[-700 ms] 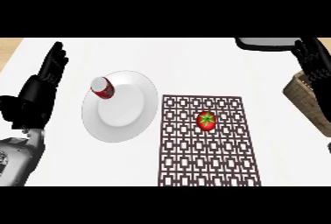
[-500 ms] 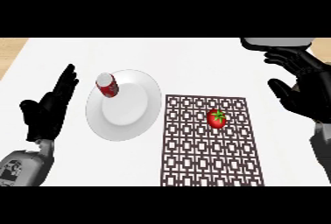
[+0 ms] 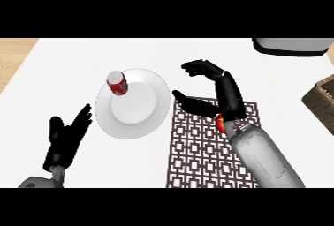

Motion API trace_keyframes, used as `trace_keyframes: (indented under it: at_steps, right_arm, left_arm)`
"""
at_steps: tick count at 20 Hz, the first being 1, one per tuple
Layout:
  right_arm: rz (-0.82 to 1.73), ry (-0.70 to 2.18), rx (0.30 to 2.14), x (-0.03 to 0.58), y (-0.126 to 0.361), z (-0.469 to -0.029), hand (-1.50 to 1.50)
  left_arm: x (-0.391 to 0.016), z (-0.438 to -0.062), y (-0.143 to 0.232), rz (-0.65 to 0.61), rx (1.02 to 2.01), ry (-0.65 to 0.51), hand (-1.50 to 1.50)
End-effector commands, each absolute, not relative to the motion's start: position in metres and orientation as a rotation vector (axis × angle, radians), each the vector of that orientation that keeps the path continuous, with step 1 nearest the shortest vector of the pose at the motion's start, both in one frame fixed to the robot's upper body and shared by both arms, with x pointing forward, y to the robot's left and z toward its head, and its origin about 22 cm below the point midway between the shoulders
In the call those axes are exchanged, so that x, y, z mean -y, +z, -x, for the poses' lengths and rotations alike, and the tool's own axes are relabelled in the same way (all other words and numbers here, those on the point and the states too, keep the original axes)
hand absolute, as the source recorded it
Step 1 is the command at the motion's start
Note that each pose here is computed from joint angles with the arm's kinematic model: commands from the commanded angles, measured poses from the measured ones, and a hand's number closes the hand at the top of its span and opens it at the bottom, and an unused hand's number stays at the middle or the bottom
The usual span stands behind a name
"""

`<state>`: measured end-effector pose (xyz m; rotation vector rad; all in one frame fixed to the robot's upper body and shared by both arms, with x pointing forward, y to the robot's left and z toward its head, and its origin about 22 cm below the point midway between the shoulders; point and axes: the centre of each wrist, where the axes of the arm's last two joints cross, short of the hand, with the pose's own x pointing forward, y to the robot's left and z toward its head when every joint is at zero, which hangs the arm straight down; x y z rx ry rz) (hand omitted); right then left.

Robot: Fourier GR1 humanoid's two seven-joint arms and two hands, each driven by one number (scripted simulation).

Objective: Pick the tomato from the placemat and place it in the basket

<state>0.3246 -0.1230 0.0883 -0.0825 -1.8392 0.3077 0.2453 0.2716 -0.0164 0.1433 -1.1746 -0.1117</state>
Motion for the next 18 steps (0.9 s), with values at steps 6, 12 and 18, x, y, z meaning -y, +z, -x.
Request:
trace_keyframes:
  at_steps: [6, 12, 18]
  right_arm:
    - [0.776, 0.603, 1.56, 0.117, 0.09, -0.363, -1.5]
    - [0.973, 0.852, 1.346, 0.102, 0.187, -0.374, -1.5]
    - [0.928, 1.056, 1.141, 0.092, 0.271, -0.362, -1.5]
  left_arm:
    - [-0.288, -0.214, -0.045, -0.163, 1.013, -0.061, 0.0]
    - [-0.3, -0.213, -0.042, -0.186, 1.0, -0.024, 0.0]
    - [-0.296, -0.199, -0.052, -0.175, 0.983, -0.007, 0.0]
